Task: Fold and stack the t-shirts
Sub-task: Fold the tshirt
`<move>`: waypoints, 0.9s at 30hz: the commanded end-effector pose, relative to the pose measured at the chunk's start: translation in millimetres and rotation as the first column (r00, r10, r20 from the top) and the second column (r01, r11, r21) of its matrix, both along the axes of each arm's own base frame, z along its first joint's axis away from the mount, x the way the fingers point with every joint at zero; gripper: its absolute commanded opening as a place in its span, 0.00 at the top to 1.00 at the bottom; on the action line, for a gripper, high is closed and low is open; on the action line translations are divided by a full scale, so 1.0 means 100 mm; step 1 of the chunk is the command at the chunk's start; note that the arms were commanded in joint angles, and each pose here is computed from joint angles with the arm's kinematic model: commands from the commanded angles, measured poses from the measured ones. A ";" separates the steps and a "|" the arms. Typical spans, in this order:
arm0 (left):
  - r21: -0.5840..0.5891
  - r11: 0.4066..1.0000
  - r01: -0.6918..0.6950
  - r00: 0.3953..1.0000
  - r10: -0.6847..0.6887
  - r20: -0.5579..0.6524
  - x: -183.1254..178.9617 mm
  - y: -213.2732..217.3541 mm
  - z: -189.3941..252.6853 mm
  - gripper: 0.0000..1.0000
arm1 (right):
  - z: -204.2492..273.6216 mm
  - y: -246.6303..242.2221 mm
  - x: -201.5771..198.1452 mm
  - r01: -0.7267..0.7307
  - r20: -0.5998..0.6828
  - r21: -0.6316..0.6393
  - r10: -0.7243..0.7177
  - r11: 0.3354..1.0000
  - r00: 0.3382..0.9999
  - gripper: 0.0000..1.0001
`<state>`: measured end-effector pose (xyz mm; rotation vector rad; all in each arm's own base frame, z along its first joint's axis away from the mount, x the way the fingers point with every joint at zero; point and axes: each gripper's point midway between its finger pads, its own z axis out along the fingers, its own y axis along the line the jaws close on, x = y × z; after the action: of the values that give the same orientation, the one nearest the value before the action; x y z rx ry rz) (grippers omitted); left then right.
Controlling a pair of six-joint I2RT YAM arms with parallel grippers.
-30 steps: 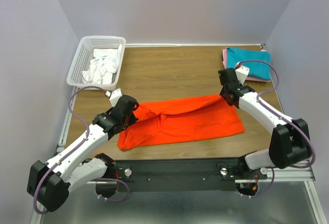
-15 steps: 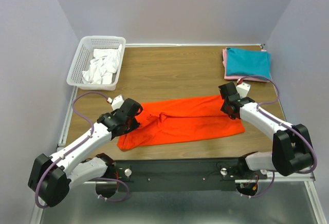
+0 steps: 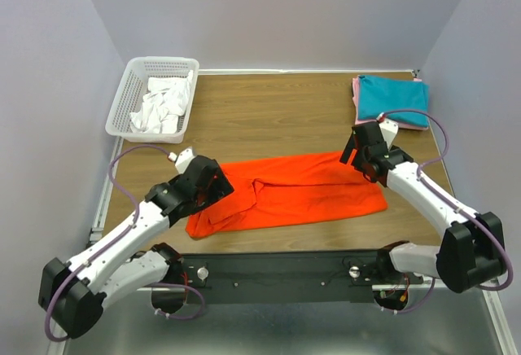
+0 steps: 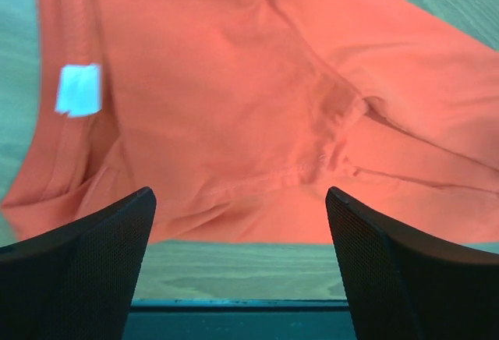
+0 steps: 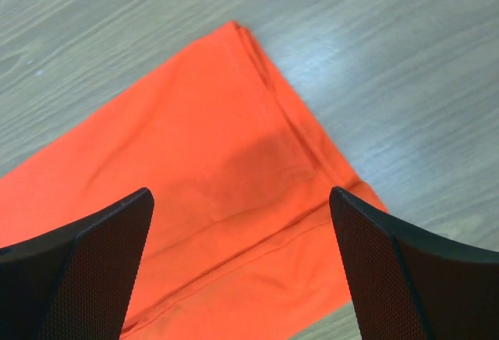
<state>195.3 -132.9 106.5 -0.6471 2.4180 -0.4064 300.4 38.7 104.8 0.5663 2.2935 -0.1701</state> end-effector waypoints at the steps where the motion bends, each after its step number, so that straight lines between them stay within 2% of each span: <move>1: -0.032 0.995 0.090 0.991 -0.087 0.103 0.32 -0.30 0.18 0.02 | 0.01 0.32 0.15 -0.166 -0.011 0.073 0.168 0.983 0.986 0.00; 6: 0.042 0.993 0.107 0.992 -0.109 0.060 0.64 -0.42 -0.03 0.02 | -0.18 0.73 0.34 -0.313 -0.030 0.187 0.324 0.931 0.946 0.00; 14: 0.010 0.981 0.191 0.978 -0.190 -0.090 0.86 -0.50 -0.75 0.02 | -0.59 0.83 0.52 -0.301 -0.139 0.202 0.332 0.932 0.933 0.00; 17: 0.022 0.981 0.195 0.975 -0.191 -0.112 1.00 -0.50 -0.86 0.02 | -0.75 0.84 0.51 -0.297 -0.181 0.209 0.335 0.932 0.925 0.00; 21: 0.122 0.975 0.187 0.969 -0.163 -0.183 1.41 -0.27 -1.18 0.02 | -0.89 0.72 0.31 -0.273 -0.234 0.186 0.312 0.944 0.921 0.00; 23: 0.115 0.967 0.225 0.962 -0.202 -0.184 1.58 -0.35 -1.23 0.02 | -0.92 0.70 0.19 -0.278 -0.247 0.191 0.320 0.942 0.915 0.00; 24: 0.120 0.962 0.246 0.959 -0.223 -0.172 1.78 -0.43 -1.21 0.02 | -0.94 0.68 0.07 -0.286 -0.259 0.203 0.333 0.936 0.906 0.00; 26: 0.120 0.954 0.275 0.947 -0.247 -0.206 1.90 -0.51 -1.33 0.02 | -0.96 0.82 -0.11 -0.322 -0.266 0.293 0.400 0.900 0.877 0.00; 27: 0.116 0.955 0.274 0.955 -0.255 -0.150 2.19 -0.63 -1.16 0.02 | -0.94 0.84 -0.19 -0.332 -0.256 0.307 0.413 0.892 0.874 0.00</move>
<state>418.8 -193.8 39.3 -0.3988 2.4623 -0.3926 328.8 113.8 24.3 0.2697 2.5935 0.1387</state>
